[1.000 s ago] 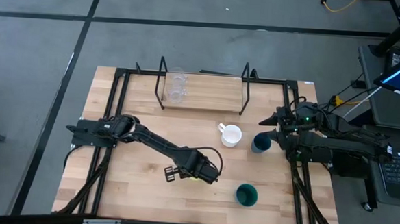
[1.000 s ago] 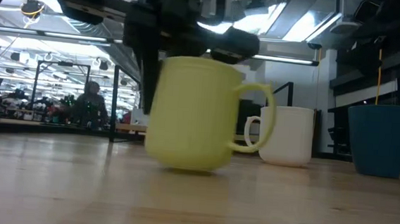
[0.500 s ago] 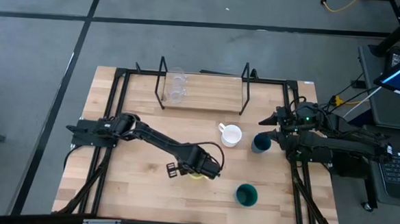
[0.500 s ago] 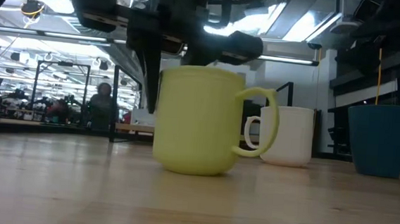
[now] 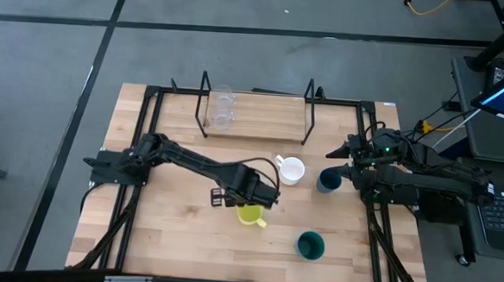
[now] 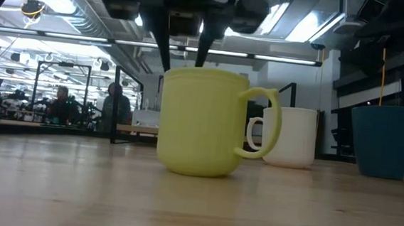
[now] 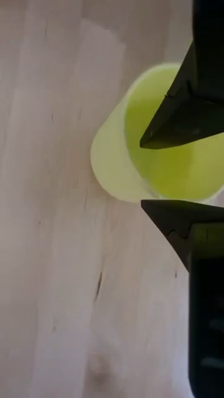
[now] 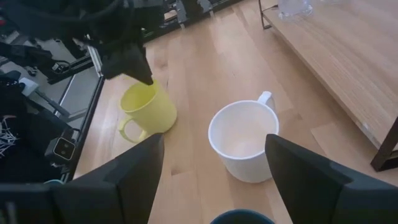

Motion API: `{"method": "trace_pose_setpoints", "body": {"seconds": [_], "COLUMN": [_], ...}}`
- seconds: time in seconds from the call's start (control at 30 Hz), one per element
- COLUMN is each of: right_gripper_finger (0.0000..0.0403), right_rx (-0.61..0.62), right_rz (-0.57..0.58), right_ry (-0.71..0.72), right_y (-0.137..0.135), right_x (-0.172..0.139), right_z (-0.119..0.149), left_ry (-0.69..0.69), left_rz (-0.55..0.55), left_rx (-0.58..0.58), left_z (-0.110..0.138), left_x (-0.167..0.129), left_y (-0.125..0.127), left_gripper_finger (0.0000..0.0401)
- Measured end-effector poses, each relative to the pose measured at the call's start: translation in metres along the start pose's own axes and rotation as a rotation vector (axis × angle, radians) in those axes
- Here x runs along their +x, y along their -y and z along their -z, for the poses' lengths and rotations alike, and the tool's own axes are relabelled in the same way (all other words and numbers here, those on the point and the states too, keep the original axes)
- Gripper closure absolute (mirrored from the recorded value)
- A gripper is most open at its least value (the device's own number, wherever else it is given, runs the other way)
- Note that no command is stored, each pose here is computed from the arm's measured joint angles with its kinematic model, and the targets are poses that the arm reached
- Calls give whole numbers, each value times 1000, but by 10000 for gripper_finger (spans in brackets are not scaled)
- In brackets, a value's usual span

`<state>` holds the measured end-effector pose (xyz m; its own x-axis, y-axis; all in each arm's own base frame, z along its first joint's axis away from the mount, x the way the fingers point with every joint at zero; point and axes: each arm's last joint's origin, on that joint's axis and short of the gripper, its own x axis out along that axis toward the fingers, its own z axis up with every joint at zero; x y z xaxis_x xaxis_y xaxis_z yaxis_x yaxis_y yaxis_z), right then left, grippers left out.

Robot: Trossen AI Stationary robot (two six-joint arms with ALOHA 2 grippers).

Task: Stack small to large cups/mugs on shelf
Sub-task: Put the yellow mug on the shelf

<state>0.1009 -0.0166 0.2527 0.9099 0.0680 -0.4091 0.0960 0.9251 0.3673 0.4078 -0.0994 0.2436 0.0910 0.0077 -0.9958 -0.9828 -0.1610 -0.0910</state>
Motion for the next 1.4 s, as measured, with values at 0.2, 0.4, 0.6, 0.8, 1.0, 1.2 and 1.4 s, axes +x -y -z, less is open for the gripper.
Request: {"method": "trace_pose_setpoints", "body": {"seconds": [0.2, 0.4, 0.6, 0.8, 1.0, 1.2, 1.4], "right_gripper_finger": [121, 121, 121, 121, 121, 121, 121], "right_rx": [2, -1, 4, 4, 2, 0, -24], "right_rz": [0, -27, -27, -26, -53, -77, -90], "right_ry": [0, -5, -9, -8, -15, -20, 23], "right_y": [0, -1, -1, -1, -2, -2, -4], "right_x": [0, 0, 0, 0, 0, 0, 0], "right_z": [0, 0, 0, 0, 0, 1, -4], "left_ry": [-64, -71, -55, -20, 16, 42, 44], "left_rz": [66, 172, 232, 249, 250, 251, 251], "left_rx": [128, 209, 385, 691, 933, 1110, 1121], "left_z": [-13, -11, -14, -20, -28, -32, -32], "left_x": [-30, -50, -62, -67, -65, -65, -65], "left_y": [-3, -6, -8, -8, -4, -3, -3], "left_gripper_finger": [267, 267, 267, 267, 267, 267, 267]}}
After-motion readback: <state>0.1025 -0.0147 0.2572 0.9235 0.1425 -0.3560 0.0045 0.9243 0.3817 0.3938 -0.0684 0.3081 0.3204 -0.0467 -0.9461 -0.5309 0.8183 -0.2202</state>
